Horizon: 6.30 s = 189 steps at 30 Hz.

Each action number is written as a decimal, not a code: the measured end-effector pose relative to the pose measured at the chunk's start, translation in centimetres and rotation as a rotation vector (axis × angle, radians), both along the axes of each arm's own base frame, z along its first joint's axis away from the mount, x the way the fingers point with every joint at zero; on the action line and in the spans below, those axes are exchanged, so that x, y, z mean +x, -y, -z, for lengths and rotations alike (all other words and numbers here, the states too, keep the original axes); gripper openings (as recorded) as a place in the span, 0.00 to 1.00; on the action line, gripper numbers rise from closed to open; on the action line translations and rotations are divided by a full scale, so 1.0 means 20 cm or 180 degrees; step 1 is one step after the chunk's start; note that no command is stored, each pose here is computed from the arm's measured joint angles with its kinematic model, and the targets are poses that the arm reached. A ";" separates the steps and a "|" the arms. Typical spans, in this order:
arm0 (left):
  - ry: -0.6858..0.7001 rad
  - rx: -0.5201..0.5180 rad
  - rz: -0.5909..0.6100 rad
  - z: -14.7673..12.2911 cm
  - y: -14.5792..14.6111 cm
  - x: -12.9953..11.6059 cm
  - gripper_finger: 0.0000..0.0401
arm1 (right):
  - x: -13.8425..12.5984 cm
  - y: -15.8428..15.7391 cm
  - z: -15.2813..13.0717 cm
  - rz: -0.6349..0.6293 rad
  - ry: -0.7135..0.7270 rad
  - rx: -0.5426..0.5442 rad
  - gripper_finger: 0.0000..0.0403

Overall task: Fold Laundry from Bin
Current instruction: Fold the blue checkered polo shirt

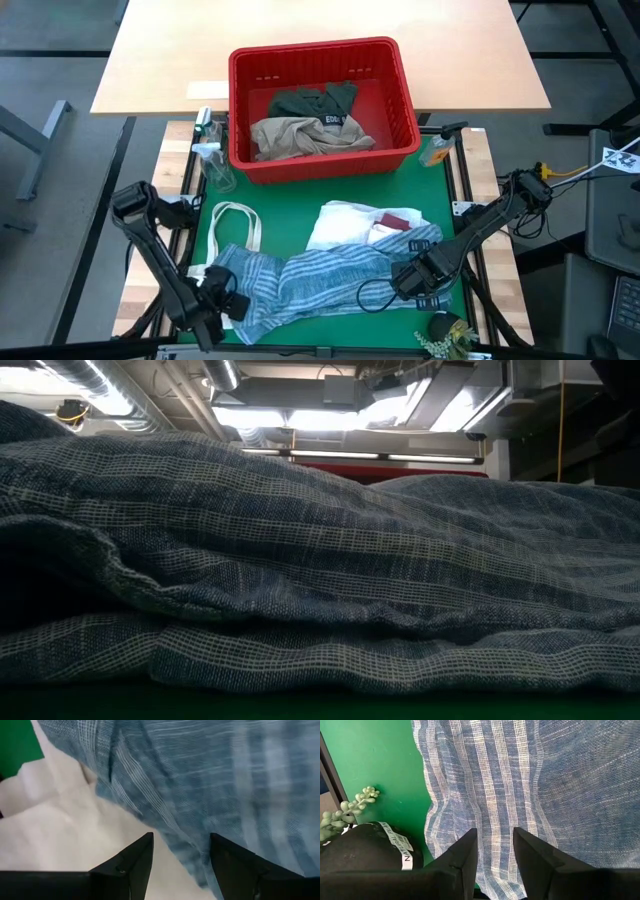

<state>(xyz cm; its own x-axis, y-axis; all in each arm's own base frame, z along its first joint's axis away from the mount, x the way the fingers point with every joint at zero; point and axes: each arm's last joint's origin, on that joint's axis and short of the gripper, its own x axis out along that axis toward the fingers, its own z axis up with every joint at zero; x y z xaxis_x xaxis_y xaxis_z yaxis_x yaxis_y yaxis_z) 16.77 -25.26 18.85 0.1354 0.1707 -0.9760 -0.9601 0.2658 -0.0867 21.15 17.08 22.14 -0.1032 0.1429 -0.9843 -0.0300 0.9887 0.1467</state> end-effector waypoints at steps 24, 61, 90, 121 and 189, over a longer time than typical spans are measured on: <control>-0.0340 0.0377 -0.0069 0.26 0.03 0.05 0.45 | 0.00 0.00 0.00 0.0000 0.0003 0.0003 0.31; -0.0157 0.0514 0.0187 -0.27 0.09 0.24 0.01 | 0.06 -0.01 -0.34 -0.0162 0.0541 -0.0370 0.31; 0.2935 0.1111 0.1504 -0.61 -0.39 1.29 0.03 | -0.21 0.24 -0.81 0.0017 0.1412 -0.0508 0.31; 0.3965 0.1433 0.1698 -0.08 -0.57 1.75 0.11 | -0.35 0.36 -0.95 0.0229 0.2110 -0.0239 0.31; 0.1929 0.1649 0.3611 -0.37 -0.49 1.39 0.24 | 0.02 -0.28 -0.51 -0.1379 0.1941 -0.0890 0.31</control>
<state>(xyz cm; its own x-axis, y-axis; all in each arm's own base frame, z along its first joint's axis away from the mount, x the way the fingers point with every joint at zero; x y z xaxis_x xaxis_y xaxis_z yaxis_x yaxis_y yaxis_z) 44.65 -15.56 26.30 0.8178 0.0043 -0.5755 -0.0481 0.9970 -0.0609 21.64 22.70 32.25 0.4752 -0.0471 -0.8786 -0.4151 0.8684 -0.2711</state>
